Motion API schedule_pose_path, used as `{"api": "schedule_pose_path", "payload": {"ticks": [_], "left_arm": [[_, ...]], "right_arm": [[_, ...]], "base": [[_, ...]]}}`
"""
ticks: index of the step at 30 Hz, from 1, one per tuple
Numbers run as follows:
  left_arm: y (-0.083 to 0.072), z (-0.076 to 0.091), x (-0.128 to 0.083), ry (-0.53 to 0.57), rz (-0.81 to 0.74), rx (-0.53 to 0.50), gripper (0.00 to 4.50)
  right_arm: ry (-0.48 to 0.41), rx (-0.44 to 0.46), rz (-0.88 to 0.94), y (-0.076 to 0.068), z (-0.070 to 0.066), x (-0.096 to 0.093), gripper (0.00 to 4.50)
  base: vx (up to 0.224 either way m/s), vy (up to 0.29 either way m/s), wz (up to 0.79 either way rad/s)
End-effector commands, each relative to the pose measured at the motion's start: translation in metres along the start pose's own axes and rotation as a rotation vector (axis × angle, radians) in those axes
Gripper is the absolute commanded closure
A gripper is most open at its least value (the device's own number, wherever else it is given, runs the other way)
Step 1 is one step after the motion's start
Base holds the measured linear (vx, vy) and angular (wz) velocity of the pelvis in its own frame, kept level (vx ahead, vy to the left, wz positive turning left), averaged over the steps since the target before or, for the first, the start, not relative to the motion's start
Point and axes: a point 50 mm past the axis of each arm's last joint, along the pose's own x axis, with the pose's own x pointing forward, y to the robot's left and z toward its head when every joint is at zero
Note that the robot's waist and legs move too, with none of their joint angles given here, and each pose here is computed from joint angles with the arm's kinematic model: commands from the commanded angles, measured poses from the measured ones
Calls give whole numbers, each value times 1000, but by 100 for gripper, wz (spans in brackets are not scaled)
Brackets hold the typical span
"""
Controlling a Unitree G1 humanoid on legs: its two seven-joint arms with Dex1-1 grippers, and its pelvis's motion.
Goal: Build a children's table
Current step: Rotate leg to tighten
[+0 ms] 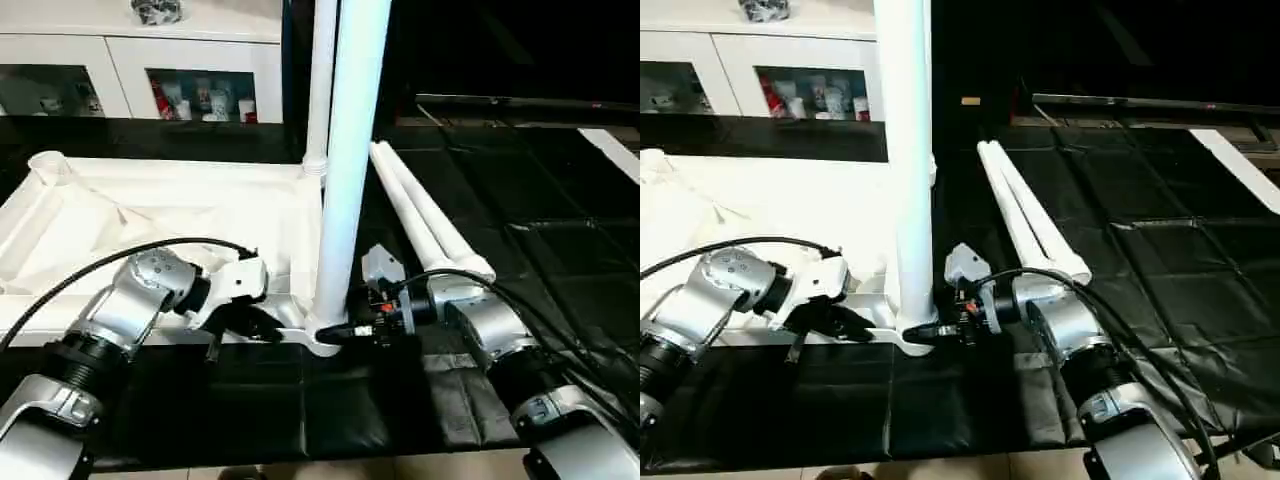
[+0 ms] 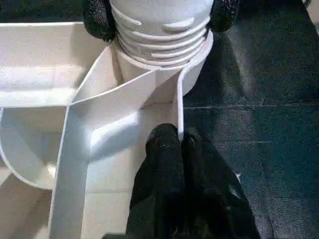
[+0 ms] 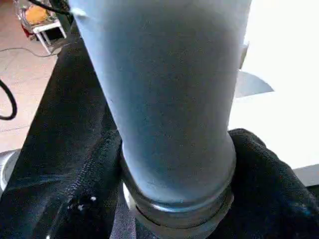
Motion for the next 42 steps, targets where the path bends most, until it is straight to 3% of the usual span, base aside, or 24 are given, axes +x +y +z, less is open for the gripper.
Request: {"api": "schedule_pose_path", "payload": {"ticks": [1,3,6,9,10,13,20,23,30,34,42], "left_arm": [[5,5,9,-21,84,-38,450],[9,14,15,-109,204,-138,450],[11,23,22,-165,293,-208,450],[12,27,25,-185,338,-238,450],[15,34,28,-228,428,-321,450],[19,42,31,-251,520,-401,450],[18,45,35,-198,553,-395,450],[16,41,33,-180,559,-398,450],[14,33,27,-147,532,-363,450],[15,23,16,-104,468,-271,450],[3,15,2,-36,216,-87,450]], "right_arm": [[-54,28,-86,0,-1,6,175],[-64,72,-263,-4,-8,16,175],[-93,143,-366,-5,-12,29,175],[-118,181,-398,-5,-11,37,176],[-135,228,-464,-9,-7,50,176],[-118,276,-561,-16,-2,61,176],[-110,293,-604,-20,1,64,176],[-114,285,-610,-21,-1,60,106],[-132,240,-575,-20,-5,42,43],[-158,167,-500,-17,-3,12,8],[-22,-1,-315,-9,-2,-24,3]], "base": [[0,0,0],[0,0,0],[0,0,0],[0,0,0],[0,0,0],[0,0,0],[0,0,0],[0,0,0],[0,0,0],[0,0,0],[0,0,0]]}}
